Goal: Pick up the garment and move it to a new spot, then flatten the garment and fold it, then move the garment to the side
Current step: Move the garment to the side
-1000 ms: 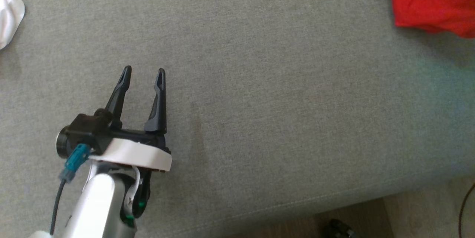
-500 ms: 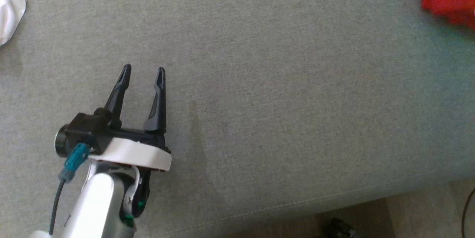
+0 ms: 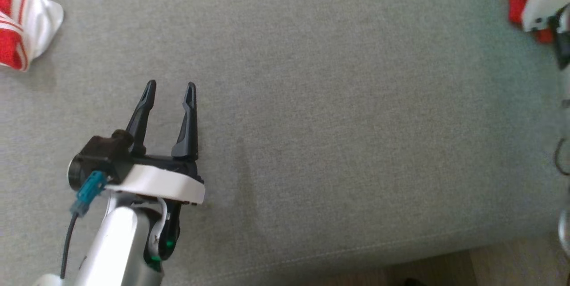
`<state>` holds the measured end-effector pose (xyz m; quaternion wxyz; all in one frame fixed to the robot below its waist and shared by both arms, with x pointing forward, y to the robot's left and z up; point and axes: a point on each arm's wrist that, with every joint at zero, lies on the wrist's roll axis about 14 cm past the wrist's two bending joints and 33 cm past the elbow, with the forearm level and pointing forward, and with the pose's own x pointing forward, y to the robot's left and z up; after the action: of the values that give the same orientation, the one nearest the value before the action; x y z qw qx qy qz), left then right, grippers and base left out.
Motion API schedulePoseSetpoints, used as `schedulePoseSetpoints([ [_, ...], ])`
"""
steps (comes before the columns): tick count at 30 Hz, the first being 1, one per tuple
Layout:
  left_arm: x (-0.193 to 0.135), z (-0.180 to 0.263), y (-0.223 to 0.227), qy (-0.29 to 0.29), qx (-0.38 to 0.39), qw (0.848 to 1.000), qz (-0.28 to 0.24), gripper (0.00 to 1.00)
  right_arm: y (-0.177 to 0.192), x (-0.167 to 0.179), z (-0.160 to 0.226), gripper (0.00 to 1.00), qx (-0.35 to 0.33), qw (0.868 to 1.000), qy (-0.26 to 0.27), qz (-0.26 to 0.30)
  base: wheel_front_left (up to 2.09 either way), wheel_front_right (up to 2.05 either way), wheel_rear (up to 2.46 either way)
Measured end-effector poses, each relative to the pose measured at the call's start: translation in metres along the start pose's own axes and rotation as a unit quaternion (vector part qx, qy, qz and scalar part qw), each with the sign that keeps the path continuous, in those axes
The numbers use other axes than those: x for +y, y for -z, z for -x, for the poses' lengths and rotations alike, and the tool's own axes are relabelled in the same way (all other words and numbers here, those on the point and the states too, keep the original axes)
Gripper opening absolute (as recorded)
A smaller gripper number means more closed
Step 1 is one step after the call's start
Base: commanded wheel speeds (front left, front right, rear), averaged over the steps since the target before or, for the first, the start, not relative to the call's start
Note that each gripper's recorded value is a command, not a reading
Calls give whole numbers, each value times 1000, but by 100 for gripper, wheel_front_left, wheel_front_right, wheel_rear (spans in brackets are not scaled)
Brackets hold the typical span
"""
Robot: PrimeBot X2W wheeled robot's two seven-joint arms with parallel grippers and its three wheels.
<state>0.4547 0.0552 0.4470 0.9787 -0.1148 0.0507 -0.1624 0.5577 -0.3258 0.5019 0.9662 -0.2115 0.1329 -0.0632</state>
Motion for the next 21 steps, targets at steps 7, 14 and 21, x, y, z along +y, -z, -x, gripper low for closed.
schedulePoseSetpoints([
  [7, 11, 13, -21, -36, -28, 999, 12, 100, -33, 53, 24, 100, -72, 993, -48, -78, 0, 0, 0],
  [14, 23, 41, -42, -77, -56, 995, 14, 100, -38, 89, 75, 100, -109, 977, -77, -165, 0, 0, 0],
  [21, 33, 85, -38, -113, -49, 992, 11, 100, -23, 107, 132, 100, -129, 965, -85, -212, 0, 0, 0],
])
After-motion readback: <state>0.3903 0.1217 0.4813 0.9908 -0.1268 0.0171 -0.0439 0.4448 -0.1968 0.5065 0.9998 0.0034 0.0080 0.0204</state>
